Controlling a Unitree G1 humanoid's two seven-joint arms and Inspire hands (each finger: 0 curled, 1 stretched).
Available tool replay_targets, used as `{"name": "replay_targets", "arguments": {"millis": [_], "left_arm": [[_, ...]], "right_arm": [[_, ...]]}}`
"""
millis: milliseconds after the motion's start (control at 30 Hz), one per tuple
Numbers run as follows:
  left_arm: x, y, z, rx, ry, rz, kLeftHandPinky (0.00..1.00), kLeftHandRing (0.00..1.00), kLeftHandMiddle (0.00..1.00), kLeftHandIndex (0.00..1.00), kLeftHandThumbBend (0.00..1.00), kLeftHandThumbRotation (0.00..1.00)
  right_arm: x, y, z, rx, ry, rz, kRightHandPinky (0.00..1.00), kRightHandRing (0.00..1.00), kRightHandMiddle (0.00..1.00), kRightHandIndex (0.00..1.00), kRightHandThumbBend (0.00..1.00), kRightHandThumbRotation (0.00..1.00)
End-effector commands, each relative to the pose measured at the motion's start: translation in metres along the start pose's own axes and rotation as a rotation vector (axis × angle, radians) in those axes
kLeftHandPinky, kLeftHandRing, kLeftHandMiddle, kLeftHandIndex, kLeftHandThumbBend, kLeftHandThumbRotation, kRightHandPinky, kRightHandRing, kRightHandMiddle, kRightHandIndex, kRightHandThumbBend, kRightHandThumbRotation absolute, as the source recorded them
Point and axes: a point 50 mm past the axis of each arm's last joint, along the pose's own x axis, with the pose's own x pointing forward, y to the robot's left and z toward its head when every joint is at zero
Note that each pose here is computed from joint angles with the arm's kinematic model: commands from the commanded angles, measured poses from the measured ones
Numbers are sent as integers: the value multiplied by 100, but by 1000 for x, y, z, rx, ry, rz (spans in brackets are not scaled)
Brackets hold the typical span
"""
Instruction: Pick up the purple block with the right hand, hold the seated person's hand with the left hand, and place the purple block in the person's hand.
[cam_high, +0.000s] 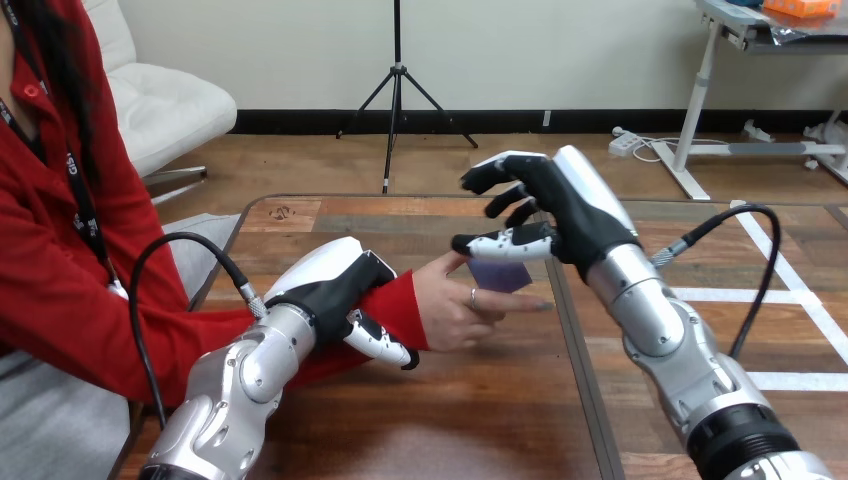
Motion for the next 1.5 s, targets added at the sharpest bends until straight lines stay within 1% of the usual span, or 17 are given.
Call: {"name": "replay_targets", "arguments": {"millis": [0,33,200,333,533,767,1200,1300,1467], "left_arm": [[-22,121,200,94,-787,459,19,25,34,33,63,0],[-22,121,200,94,-786,460,19,25,34,33,64,0],[-22,123,199,93,-784,466,19,25,34,33,64,0],[-22,124,199,101,-783,473,19,25,34,34,64,0],[-23,126,198,105,-780,478,19,25,34,34,63,0],[-24,127,197,102,-782,477,19,26,34,34,62,0],[-25,127,195,102,-785,482,20,26,35,35,62,0],[-25,127,195,104,-783,483,20,26,35,35,62,0],[-25,126,194,101,-781,481,20,26,35,34,63,0]], "right_arm": [[12,-21,90,-6,-402,-67,46,49,54,49,68,0],[12,-20,90,-5,-401,-67,44,47,51,47,70,0],[10,-19,90,4,-390,-64,40,42,47,43,72,0],[9,-18,90,8,-375,-62,34,37,42,43,74,0],[8,-19,90,6,-371,-61,30,34,40,43,75,0],[6,-20,88,5,-363,-58,29,33,39,43,75,0],[6,-20,83,16,-329,-59,28,33,39,45,76,0],[6,-20,81,15,-320,-58,28,34,40,45,76,0],[5,-20,80,22,-306,-54,31,37,42,48,77,0]]}}
